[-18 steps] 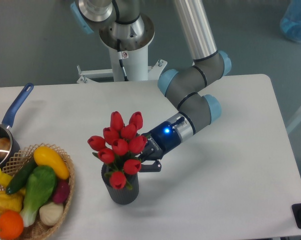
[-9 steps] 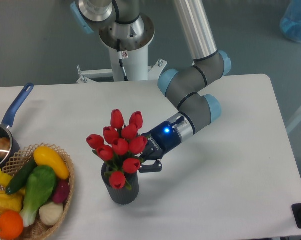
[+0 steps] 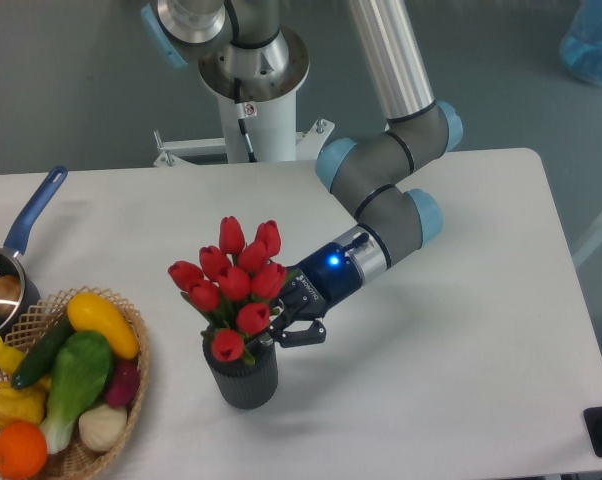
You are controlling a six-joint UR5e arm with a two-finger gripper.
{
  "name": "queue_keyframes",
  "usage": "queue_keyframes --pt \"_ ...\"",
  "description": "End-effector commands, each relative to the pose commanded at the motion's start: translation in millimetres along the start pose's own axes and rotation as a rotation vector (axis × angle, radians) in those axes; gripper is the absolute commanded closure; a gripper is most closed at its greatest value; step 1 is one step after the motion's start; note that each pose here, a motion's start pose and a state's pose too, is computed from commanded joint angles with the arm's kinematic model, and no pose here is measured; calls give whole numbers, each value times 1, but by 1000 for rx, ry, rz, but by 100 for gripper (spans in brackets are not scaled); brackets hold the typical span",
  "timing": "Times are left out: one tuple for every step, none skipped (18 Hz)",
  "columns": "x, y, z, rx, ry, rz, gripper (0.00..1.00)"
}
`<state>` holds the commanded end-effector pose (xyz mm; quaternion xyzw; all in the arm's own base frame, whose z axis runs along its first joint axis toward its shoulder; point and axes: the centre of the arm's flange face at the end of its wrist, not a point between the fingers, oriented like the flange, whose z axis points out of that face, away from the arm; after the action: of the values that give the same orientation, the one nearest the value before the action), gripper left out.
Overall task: Insert the flowers into the vase
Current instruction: 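Push the tulip stems deeper into the vase, adjusting the bunch, then open the gripper to release the tulip stems in the vase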
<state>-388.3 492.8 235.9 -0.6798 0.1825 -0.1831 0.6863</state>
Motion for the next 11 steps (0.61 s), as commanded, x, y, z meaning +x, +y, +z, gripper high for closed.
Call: queue_keyframes --pt "0 0 0 0 0 0 63" --pt "0 0 0 0 0 -2 63" --pt "0 1 -1 0 -2 -3 62" --pt "0 1 -1 0 -2 -3 62" --pt "0 1 -1 0 -2 -3 62" --pt "0 1 -1 0 -2 -3 61" --pt "0 1 -1 0 -2 -3 59" --pt "0 1 -1 -2 -2 -3 57" --pt "0 1 -1 -2 -2 -3 54" --pt "0 0 -1 -3 -1 -2 52" --pt "1 1 -1 -3 -2 -3 50"
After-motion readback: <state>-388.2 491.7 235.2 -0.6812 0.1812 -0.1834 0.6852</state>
